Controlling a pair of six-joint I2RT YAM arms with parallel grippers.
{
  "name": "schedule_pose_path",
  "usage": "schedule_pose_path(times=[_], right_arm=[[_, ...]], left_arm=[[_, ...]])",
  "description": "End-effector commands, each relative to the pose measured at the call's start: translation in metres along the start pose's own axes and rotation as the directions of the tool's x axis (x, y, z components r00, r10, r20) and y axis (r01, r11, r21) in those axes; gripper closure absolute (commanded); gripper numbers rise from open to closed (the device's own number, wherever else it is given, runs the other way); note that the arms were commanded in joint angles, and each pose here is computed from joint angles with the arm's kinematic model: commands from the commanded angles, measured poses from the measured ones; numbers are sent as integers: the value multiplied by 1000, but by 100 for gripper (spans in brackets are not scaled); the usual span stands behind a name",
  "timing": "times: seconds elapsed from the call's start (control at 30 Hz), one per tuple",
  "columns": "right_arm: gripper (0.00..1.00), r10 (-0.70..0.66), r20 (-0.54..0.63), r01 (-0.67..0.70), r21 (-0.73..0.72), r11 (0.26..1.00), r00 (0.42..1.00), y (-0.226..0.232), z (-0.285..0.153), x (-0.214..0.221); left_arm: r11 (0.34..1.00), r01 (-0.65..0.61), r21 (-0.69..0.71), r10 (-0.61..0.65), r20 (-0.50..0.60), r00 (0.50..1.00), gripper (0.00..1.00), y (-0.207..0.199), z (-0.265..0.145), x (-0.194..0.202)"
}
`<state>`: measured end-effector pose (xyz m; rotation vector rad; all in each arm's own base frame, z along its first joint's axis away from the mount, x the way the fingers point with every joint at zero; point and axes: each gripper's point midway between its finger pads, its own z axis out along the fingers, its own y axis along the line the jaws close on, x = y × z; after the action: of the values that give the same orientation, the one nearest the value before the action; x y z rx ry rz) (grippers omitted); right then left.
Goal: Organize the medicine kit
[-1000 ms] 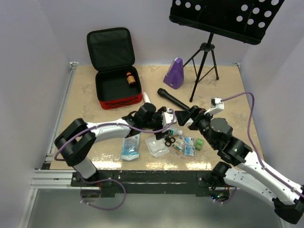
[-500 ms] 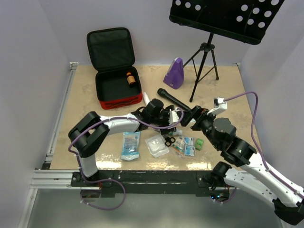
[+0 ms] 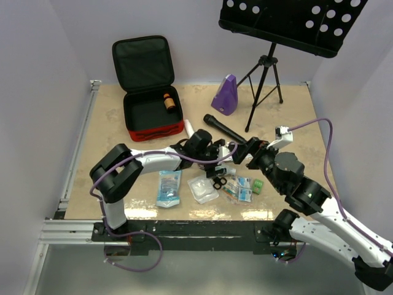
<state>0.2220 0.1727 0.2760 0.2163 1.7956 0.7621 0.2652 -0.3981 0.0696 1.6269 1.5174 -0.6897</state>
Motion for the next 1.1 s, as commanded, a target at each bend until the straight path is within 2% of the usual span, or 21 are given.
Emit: schedule_pose_path(times=[0.0, 0.17, 0.33, 0.73, 0.87, 1.07], right_arm=[[2, 22, 51, -21, -29, 999, 998, 9, -3, -16], [2, 30, 54, -28, -30, 999, 998, 7, -7, -17], [2, 33, 59, -32, -27, 999, 998, 6, -11, -19], [2, 49, 71, -46, -39, 998, 996, 9, -13, -23], [2, 52, 80, -48, -41, 998, 995, 10, -13, -27], [2, 58, 85, -54, -53, 997, 995, 16, -12, -30]], left_arm=[[1000, -23, 9, 23, -30, 999, 13, 0, 12, 15], [1000, -9, 1, 9, -44, 999, 19, 4, 21, 22], [1000, 4, 1, -4, -35, 999, 29, 4, 23, 21], [1000, 3, -24, -2, 40, 999, 70, 9, 4, -13], [999, -4, -41, 7, 85, 996, 76, 10, -14, -36], [993, 4, -116, 14, 155, 988, 80, 19, -53, -71]])
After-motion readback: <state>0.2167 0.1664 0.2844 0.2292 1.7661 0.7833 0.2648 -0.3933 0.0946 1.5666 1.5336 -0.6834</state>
